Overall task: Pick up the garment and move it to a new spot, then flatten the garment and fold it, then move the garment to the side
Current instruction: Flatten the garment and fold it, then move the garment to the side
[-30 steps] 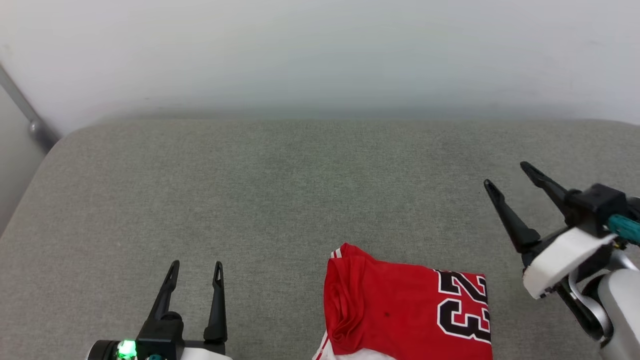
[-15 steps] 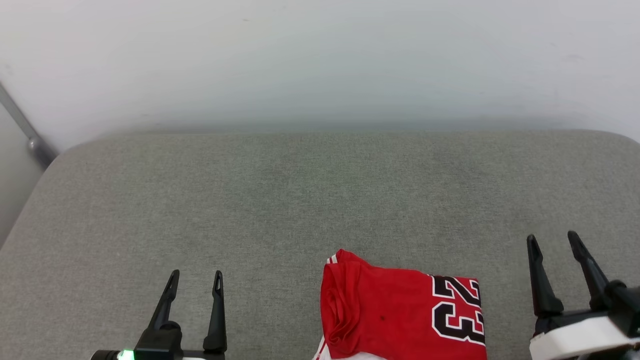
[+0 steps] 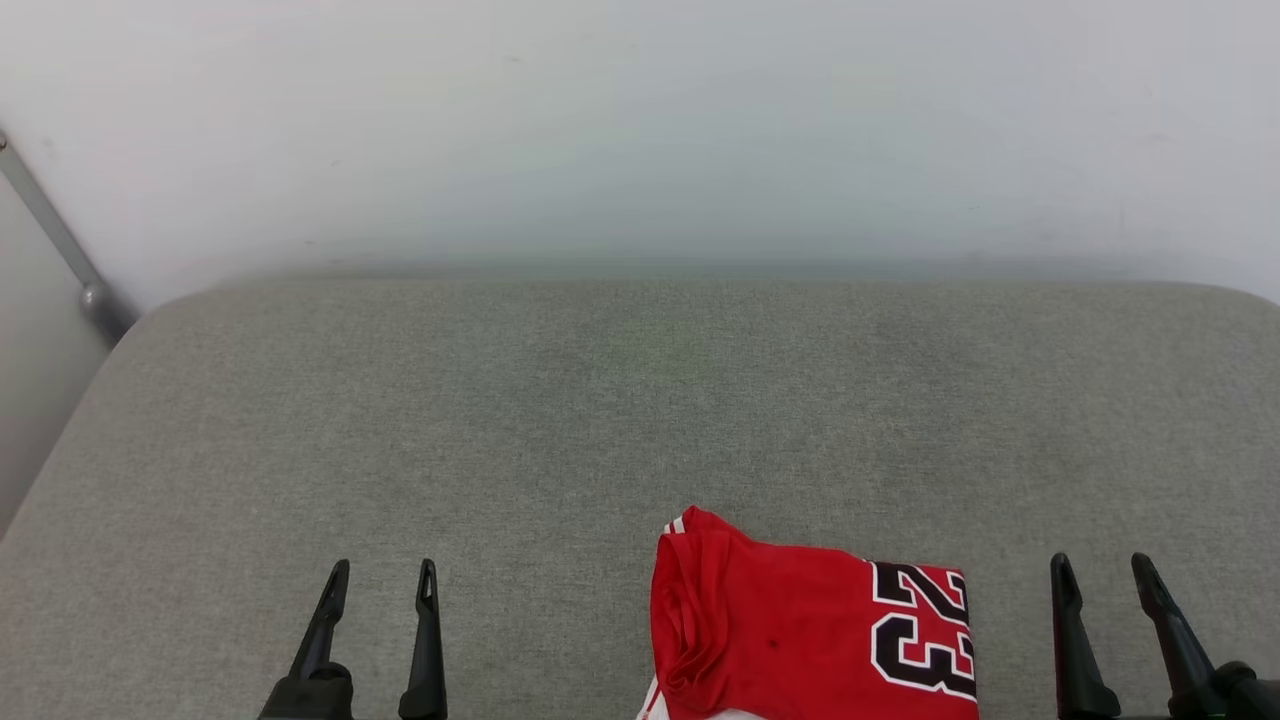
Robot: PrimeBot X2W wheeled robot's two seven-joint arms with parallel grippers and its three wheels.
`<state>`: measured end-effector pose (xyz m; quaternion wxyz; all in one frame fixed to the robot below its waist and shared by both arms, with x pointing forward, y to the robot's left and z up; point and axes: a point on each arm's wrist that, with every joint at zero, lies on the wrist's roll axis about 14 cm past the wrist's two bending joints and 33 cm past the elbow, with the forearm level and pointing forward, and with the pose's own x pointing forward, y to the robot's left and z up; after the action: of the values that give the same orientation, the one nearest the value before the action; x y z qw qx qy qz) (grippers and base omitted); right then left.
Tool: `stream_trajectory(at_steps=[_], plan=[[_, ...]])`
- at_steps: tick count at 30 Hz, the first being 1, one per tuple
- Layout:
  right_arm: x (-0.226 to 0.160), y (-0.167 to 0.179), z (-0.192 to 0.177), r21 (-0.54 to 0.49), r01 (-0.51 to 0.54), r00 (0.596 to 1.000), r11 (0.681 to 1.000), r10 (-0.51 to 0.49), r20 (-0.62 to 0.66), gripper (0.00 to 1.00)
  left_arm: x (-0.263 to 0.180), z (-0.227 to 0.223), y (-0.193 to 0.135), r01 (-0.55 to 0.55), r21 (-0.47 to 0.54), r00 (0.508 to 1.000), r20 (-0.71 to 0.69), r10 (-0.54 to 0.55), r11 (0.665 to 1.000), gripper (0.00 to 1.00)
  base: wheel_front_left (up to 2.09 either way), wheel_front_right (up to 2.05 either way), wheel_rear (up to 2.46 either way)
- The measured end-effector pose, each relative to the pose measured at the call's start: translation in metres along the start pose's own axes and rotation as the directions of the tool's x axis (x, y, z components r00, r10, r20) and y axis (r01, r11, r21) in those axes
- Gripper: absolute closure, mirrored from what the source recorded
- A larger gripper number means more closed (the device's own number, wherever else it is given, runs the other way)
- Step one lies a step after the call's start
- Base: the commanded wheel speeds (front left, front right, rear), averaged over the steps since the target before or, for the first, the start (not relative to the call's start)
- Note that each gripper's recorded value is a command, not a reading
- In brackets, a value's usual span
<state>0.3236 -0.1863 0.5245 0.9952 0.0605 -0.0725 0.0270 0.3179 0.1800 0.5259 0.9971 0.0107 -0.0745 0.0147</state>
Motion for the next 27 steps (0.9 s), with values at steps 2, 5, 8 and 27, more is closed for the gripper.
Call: stream_trajectory(at_steps=[2,5,8,27], plan=[[-0.002,0.001,-0.001,0.002,0.000,1.000,1.000,0.000,-0.002,0.00,0.000,0.000,0.000,0.001,0.000,1.000,-0.001,-0.001,1.000,0.00,0.00,0.00,0.00],[-0.005,0.002,-0.003,0.005,0.000,1.000,1.000,0.000,-0.011,0.00,-0.002,-0.003,0.000,0.001,-0.001,1.000,-0.009,-0.001,1.000,0.00,0.00,0.00,0.00],[-0.004,0.002,-0.004,0.005,-0.001,1.000,1.000,0.001,-0.012,0.00,-0.003,-0.004,0.000,0.002,-0.002,1.000,-0.015,-0.002,1.000,0.00,0.00,0.00,0.00],[0.086,0.006,0.067,-0.221,-0.175,0.984,0.960,0.165,-0.061,0.00,0.000,-0.014,0.000,0.003,-0.007,0.999,-0.047,-0.003,1.000,0.00,0.00,0.00,0.00]])
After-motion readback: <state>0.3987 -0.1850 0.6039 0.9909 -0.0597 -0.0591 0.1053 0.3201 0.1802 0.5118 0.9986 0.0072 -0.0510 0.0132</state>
